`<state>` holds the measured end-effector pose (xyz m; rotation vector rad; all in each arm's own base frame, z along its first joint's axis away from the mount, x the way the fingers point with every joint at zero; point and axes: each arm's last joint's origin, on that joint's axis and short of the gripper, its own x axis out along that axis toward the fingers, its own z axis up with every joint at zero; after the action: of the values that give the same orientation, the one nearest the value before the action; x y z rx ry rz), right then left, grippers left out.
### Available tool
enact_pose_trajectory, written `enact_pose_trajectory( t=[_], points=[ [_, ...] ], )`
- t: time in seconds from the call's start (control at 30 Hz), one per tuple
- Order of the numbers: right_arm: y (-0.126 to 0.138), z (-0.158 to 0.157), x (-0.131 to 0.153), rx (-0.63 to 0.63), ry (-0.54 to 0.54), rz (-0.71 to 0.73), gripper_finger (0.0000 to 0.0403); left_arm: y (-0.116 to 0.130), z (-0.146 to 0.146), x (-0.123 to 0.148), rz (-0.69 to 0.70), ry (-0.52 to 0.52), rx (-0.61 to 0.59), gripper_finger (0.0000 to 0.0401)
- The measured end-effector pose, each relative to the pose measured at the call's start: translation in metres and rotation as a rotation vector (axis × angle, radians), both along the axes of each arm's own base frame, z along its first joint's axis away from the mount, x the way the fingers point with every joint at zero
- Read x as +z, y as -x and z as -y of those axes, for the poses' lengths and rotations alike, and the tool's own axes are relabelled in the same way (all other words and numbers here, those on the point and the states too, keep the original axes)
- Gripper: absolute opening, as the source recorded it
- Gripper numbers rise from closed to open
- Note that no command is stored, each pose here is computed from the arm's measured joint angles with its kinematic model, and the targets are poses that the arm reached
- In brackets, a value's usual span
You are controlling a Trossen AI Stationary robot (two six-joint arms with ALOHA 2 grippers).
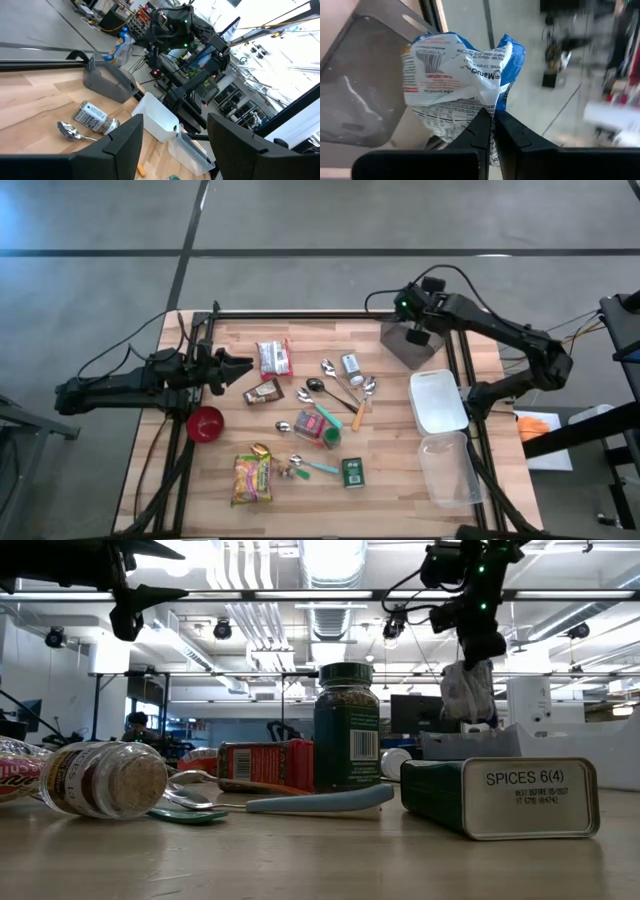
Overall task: Pick & Place Food Item
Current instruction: Put the blue noodle pack into the black bin
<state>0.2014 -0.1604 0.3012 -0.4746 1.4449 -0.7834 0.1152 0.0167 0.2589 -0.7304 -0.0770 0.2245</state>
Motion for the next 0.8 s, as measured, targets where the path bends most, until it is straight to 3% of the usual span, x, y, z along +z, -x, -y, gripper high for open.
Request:
enact_pose_trajectory(
  t=[0.23,0.4,0.57,0.8],
  points=[
    [-0.011,0.007,-0.014,0.222,0.046,-0.087,0.0011,0.000,0.000,0.000,0.001,0.000,0.001,0.0220],
    [-0.008,0.005,-0.031,0.311,-0.019,-0.132,0.0011,0.000,0.000,0.000,0.006,0.012,0.001,0.0220],
    [-0.003,0.001,-0.047,0.353,-0.054,-0.217,0.0011,0.000,0.000,0.001,0.012,0.033,0.004,0.0220],
    [0.005,0.002,-0.049,0.291,-0.010,-0.279,0.0011,0.000,-0.001,0.001,0.016,0.033,0.023,0.0220]
  ],
)
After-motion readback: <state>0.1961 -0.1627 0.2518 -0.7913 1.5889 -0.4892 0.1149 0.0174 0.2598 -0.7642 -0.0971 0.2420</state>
